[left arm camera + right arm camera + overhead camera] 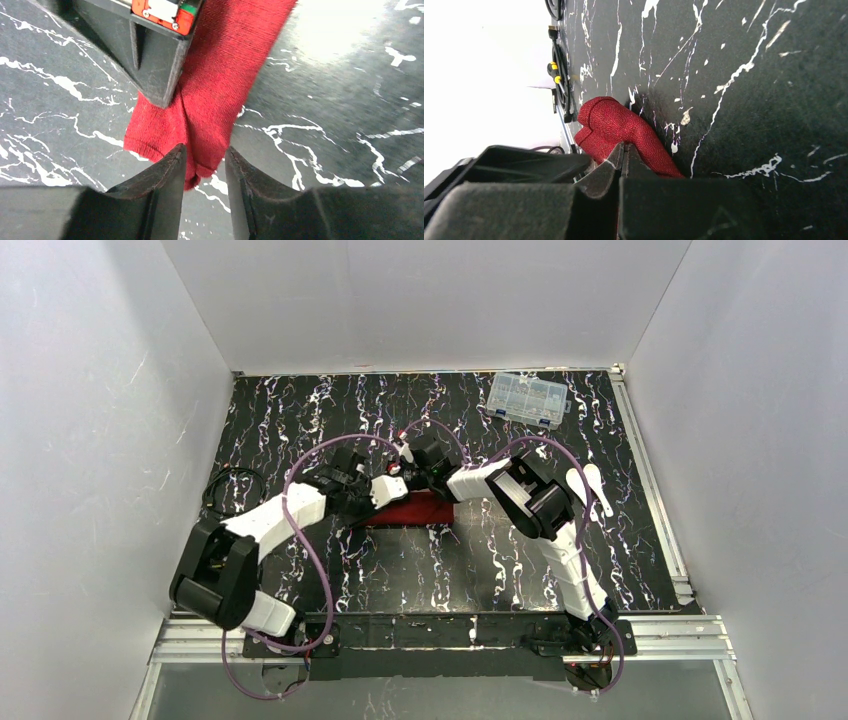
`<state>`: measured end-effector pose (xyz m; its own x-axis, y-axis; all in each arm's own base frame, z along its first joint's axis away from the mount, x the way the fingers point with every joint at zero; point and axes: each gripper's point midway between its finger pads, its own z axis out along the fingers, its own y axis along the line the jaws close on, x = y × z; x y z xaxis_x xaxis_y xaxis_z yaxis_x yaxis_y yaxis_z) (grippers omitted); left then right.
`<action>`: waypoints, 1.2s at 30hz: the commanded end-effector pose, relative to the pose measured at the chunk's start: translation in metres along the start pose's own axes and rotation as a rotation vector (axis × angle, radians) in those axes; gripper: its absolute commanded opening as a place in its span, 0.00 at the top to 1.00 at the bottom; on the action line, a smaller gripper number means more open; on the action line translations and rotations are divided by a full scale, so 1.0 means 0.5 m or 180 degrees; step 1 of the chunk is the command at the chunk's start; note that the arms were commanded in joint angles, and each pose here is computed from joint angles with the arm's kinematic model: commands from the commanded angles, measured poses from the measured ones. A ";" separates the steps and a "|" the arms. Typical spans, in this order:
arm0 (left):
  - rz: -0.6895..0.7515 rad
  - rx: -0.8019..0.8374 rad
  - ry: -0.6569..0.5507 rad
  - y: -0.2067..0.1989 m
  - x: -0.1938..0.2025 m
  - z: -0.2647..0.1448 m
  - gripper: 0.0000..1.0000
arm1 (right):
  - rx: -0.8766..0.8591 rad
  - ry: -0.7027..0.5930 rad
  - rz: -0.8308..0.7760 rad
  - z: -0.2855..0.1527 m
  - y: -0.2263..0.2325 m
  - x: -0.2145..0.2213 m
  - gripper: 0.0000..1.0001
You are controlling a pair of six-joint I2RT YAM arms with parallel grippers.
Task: Fold the napkin into a case and place the utensils inside
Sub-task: Smooth out the smaller rectangle-folded napkin at the center of the board.
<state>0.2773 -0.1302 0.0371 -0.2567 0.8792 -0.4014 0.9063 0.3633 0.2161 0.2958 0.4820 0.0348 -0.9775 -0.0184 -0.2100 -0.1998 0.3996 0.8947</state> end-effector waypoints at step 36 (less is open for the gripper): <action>0.2566 0.0283 -0.0867 -0.120 0.060 -0.016 0.37 | 0.0206 0.1044 -0.0196 -0.014 -0.115 0.188 0.99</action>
<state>0.2253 -0.1273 0.0291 0.4943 0.7774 -0.3889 0.8325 -0.2946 0.4692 0.2473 0.4779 0.0319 -0.9222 -0.2697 -0.2773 -0.3528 0.2926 0.8888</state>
